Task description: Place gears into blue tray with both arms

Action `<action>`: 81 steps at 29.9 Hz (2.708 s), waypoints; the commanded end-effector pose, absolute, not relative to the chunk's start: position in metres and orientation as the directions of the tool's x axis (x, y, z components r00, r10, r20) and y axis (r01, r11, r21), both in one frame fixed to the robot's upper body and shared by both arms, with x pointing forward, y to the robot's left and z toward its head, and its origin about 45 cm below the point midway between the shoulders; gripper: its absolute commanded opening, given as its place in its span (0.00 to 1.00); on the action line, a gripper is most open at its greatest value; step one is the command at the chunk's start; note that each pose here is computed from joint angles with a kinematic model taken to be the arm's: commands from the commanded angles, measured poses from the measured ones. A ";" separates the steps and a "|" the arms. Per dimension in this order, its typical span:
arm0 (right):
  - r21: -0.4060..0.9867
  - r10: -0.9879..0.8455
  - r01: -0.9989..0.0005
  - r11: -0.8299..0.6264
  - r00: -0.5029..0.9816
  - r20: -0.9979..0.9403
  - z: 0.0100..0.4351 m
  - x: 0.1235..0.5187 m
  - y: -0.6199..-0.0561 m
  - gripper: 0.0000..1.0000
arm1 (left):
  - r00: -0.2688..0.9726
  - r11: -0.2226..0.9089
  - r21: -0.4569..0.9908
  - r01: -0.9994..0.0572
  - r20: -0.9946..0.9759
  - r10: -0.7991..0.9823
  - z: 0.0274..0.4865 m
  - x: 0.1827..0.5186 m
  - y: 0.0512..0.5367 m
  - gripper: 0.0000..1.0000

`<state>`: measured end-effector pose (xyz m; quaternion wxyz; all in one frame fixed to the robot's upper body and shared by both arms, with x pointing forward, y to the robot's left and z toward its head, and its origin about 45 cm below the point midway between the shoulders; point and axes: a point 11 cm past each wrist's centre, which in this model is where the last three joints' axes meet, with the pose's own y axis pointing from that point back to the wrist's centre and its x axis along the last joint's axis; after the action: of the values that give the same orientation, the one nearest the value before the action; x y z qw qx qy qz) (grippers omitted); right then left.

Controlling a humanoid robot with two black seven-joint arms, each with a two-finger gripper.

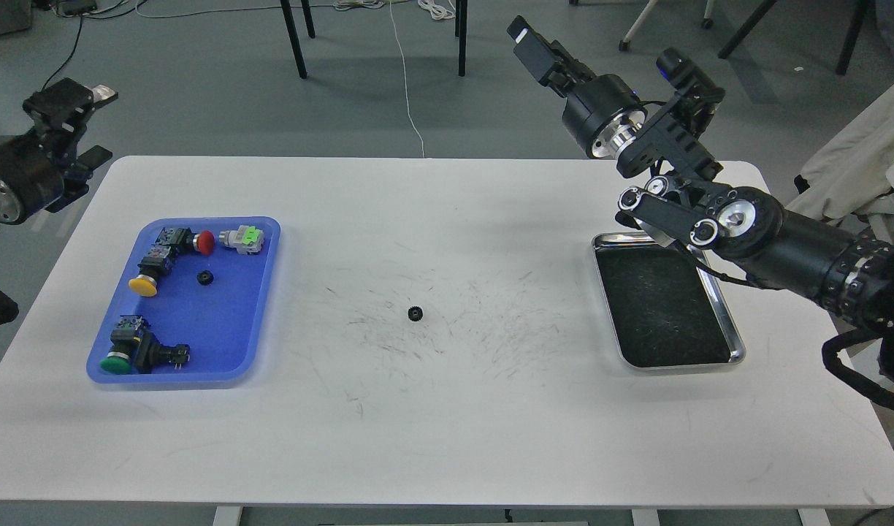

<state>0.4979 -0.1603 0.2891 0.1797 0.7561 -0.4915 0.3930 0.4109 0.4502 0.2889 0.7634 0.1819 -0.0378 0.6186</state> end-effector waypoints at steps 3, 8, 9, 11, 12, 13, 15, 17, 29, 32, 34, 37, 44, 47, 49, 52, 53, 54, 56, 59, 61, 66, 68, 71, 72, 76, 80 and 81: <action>-0.111 -0.602 -0.886 -0.450 0.210 0.770 0.286 0.497 -0.161 0.84 | -0.076 -0.062 0.165 -0.984 -0.083 0.994 0.296 0.406 0.476 0.98; -0.103 -0.603 -0.890 -0.445 0.212 0.769 0.281 0.496 -0.163 0.84 | -0.176 -0.152 0.170 -0.974 -0.136 0.975 0.290 0.404 0.465 0.98; -0.103 -0.603 -0.889 -0.446 0.213 0.769 0.281 0.496 -0.162 0.84 | -0.179 -0.157 0.157 -0.975 -0.138 0.974 0.293 0.404 0.463 0.98; -0.104 -0.603 -0.890 -0.445 0.212 0.769 0.281 0.496 -0.162 0.84 | -0.258 -0.238 0.171 -0.956 -0.101 0.961 0.290 0.403 0.467 0.98; -0.104 -0.603 -0.890 -0.445 0.212 0.769 0.281 0.496 -0.162 0.84 | -0.303 -0.287 0.178 -0.941 -0.068 0.951 0.288 0.401 0.470 0.98; -0.104 -0.603 -0.890 -0.445 0.212 0.769 0.281 0.496 -0.162 0.84 | -0.327 -0.313 0.184 -0.932 -0.050 0.944 0.288 0.398 0.467 0.98; -0.105 -0.604 -0.891 -0.441 0.208 0.769 0.282 0.497 -0.164 0.84 | -0.282 -0.267 0.195 -0.944 -0.052 0.958 0.289 0.394 0.450 0.98; -0.102 -0.603 -0.894 -0.437 0.207 0.771 0.280 0.497 -0.166 0.84 | -0.240 -0.227 0.188 -0.956 -0.051 0.969 0.291 0.392 0.445 0.98; -0.104 -0.608 -0.894 -0.437 0.208 0.766 0.280 0.496 -0.166 0.84 | 0.250 0.154 0.235 -0.960 0.466 0.849 0.261 0.364 0.402 0.98; -0.104 -0.608 -0.892 -0.439 0.210 0.765 0.280 0.496 -0.165 0.84 | 0.330 0.192 0.287 -0.939 0.580 0.745 0.246 0.358 0.409 0.98; -0.104 -0.608 -0.892 -0.439 0.210 0.765 0.280 0.496 -0.165 0.84 | 0.350 0.212 0.285 -0.935 0.643 0.681 0.248 0.359 0.411 0.98; -0.104 -0.607 -0.890 -0.444 0.213 0.766 0.281 0.495 -0.164 0.84 | 0.361 0.220 0.286 -0.933 0.723 0.589 0.252 0.364 0.420 0.98; -0.103 -0.612 -0.888 -0.447 0.220 0.759 0.290 0.498 -0.160 0.84 | 0.409 0.298 0.298 -0.907 0.793 0.451 0.263 0.372 0.409 0.98; -0.087 -0.655 -0.911 -0.403 0.221 0.723 0.304 0.507 -0.174 0.84 | 0.464 0.360 0.332 -0.872 0.796 0.388 0.252 0.373 0.389 0.98; -0.086 -0.677 -0.923 -0.376 0.210 0.705 0.311 0.511 -0.187 0.87 | 0.475 0.392 0.329 -0.859 0.796 0.375 0.255 0.377 0.378 0.98; -0.082 -0.678 -0.926 -0.369 0.208 0.705 0.313 0.511 -0.195 0.87 | 0.536 0.435 0.378 -0.817 0.774 0.335 0.239 0.376 0.361 0.98; -0.085 -0.679 -0.926 -0.368 0.205 0.705 0.316 0.511 -0.198 0.87 | 0.551 0.449 0.390 -0.804 0.772 0.315 0.236 0.377 0.356 0.98; -0.088 -0.679 -0.926 -0.367 0.202 0.706 0.322 0.511 -0.203 0.87 | 0.548 0.458 0.386 -0.801 0.781 0.300 0.241 0.381 0.352 0.98; -0.099 -0.678 -0.924 -0.370 0.196 0.708 0.335 0.511 -0.211 0.87 | 0.551 0.483 0.382 -0.788 0.788 0.275 0.244 0.383 0.343 0.98; -0.093 -0.695 -0.925 -0.367 0.207 0.688 0.339 0.511 -0.216 0.87 | 0.567 0.557 0.371 -0.743 0.791 0.230 0.244 0.382 0.324 0.98; -0.089 -0.725 -0.935 -0.343 0.204 0.658 0.342 0.513 -0.223 0.87 | 0.589 0.606 0.390 -0.693 0.792 0.163 0.236 0.379 0.310 0.98; -0.089 -0.746 -0.944 -0.319 0.192 0.637 0.345 0.514 -0.232 0.88 | 0.565 0.685 0.477 -0.551 0.817 -0.115 0.201 0.356 0.278 0.98; -0.089 -0.746 -0.944 -0.319 0.192 0.637 0.345 0.514 -0.232 0.88 | 0.561 0.696 0.504 -0.511 0.809 -0.175 0.192 0.350 0.271 0.97; -0.095 -0.747 -0.945 -0.313 0.183 0.639 0.349 0.515 -0.235 0.88 | 0.538 0.707 0.534 -0.464 0.804 -0.254 0.184 0.347 0.261 0.95; -0.100 -0.747 -0.945 -0.310 0.177 0.641 0.352 0.516 -0.237 0.88 | 0.525 0.711 0.549 -0.439 0.799 -0.293 0.178 0.344 0.255 0.94; -0.102 -0.747 -0.945 -0.309 0.175 0.642 0.353 0.516 -0.237 0.88 | 0.478 0.741 0.547 -0.389 0.808 -0.345 0.175 0.343 0.232 0.90; -0.099 -0.747 -0.947 -0.305 0.173 0.642 0.352 0.516 -0.240 0.88 | 0.454 0.745 0.559 -0.363 0.805 -0.383 0.166 0.350 0.214 0.87; -0.099 -0.747 -0.948 -0.303 0.171 0.643 0.352 0.516 -0.241 0.88 | 0.445 0.754 0.554 -0.353 0.808 -0.386 0.165 0.350 0.206 0.86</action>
<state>0.5162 -0.2389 0.3536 0.1632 0.7484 -0.5655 0.3058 0.3470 0.2234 0.1703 0.7773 0.3588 -0.5167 0.0031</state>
